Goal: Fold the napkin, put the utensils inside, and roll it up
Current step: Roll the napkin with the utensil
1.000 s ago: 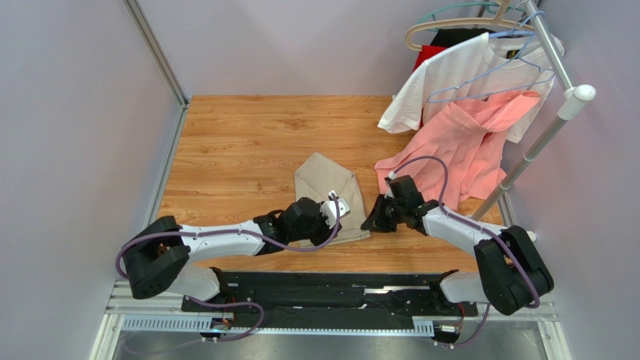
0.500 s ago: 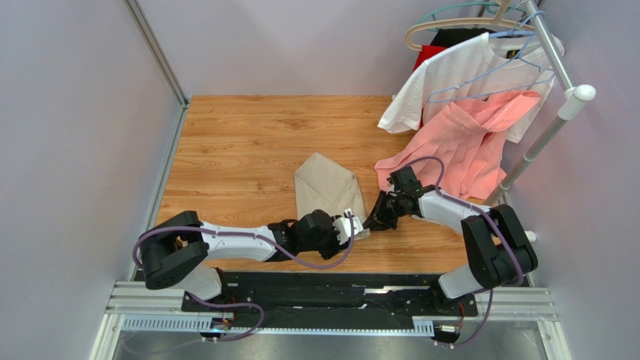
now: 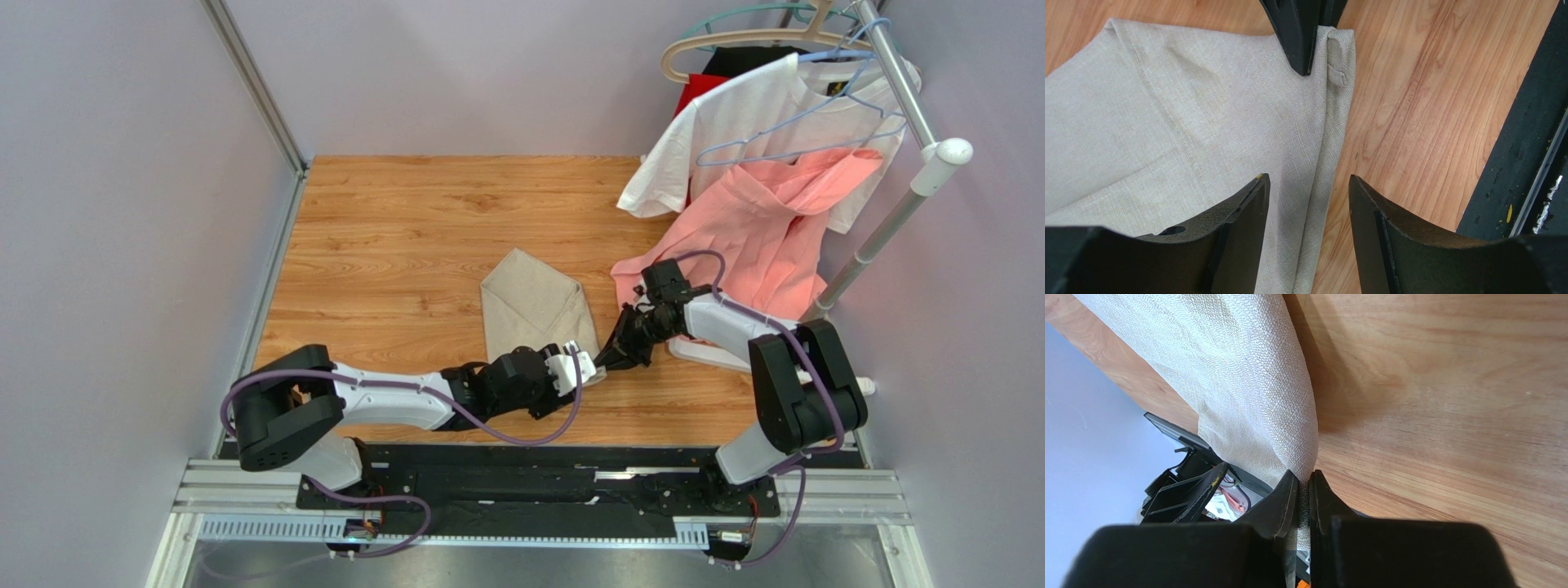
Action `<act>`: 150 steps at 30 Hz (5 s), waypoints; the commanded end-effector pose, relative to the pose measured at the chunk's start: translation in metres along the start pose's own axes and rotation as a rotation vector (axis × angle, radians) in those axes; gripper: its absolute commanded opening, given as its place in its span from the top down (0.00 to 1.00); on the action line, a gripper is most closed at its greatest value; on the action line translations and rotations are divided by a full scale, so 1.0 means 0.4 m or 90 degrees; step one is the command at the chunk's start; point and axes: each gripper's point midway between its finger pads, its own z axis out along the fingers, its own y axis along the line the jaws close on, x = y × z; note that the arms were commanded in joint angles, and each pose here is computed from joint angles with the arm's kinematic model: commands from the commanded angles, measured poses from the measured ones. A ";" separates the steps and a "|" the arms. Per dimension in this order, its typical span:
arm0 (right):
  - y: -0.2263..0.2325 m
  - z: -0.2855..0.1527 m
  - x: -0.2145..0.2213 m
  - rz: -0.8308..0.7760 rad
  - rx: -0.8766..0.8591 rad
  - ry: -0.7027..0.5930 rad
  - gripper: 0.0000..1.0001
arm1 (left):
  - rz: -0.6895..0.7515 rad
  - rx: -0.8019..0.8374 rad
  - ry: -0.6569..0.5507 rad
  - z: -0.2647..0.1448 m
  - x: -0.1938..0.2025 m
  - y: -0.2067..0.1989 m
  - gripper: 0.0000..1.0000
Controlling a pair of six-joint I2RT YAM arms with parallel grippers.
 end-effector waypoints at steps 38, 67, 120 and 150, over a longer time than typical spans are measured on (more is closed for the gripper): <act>0.058 -0.029 0.002 0.034 -0.066 0.048 1.00 | 0.011 -0.051 -0.075 -0.012 -0.068 -0.004 0.25; 0.055 -0.026 0.012 0.039 -0.082 0.052 1.00 | 0.050 -0.101 -0.047 0.005 -0.049 0.026 0.25; 0.046 -0.141 -0.084 0.046 -0.186 -0.102 0.29 | -0.100 0.169 0.102 0.050 0.053 -0.060 1.00; 0.132 -0.172 0.031 -0.603 -0.225 -0.452 0.30 | -0.394 0.496 0.370 -0.013 0.105 -0.044 1.00</act>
